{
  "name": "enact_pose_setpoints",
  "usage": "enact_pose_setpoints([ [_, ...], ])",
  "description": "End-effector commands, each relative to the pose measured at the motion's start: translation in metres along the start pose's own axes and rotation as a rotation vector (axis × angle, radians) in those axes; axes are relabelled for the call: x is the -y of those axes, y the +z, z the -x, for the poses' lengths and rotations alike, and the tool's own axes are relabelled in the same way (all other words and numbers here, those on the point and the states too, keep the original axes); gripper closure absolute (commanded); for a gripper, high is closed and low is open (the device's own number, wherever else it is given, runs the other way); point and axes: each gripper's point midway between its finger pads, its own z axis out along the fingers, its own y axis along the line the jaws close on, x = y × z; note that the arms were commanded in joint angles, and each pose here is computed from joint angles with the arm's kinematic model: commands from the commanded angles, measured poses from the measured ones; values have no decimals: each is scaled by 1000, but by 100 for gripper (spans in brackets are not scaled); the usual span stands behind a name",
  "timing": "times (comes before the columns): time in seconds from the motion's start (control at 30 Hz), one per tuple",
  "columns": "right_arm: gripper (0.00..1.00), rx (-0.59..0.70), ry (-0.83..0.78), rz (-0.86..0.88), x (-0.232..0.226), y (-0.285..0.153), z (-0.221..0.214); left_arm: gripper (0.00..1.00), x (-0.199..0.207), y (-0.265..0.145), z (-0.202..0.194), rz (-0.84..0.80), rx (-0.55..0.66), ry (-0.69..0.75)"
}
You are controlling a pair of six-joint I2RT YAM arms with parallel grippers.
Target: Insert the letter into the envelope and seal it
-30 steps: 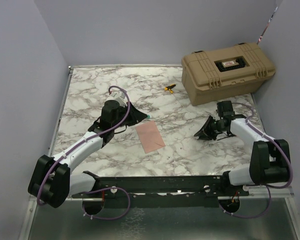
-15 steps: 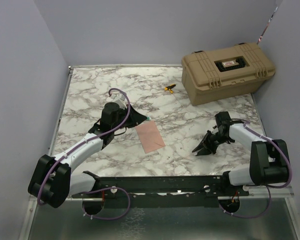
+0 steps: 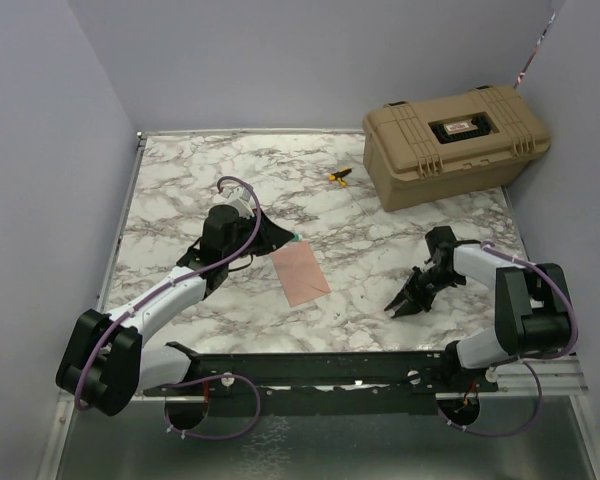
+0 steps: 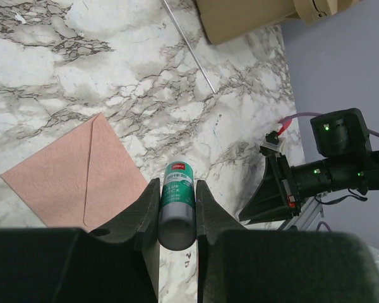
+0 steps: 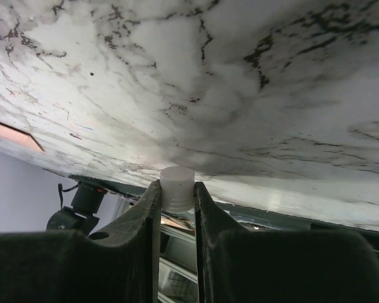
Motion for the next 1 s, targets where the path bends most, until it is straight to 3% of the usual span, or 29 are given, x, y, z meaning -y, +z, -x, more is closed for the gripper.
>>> enact_pose_setpoints([
  [0.0,80,33,22,-61,10,5,8,100,0,-1,4,-5,26,23],
  [0.2,70,66,16,-74,7,3,17,100,0,-1,2,-5,18,20],
  [0.47,63,103,4,-69,-2,-4,26,100,-1,-1,1,-6,17,18],
  [0.67,50,155,-31,-69,-5,-15,30,100,0,-1,0,-11,13,19],
  [0.8,45,248,-100,-78,-3,-31,36,100,1,-1,1,-14,15,27],
  [0.97,44,473,-274,-113,-5,-62,48,100,3,0,4,-20,24,35],
])
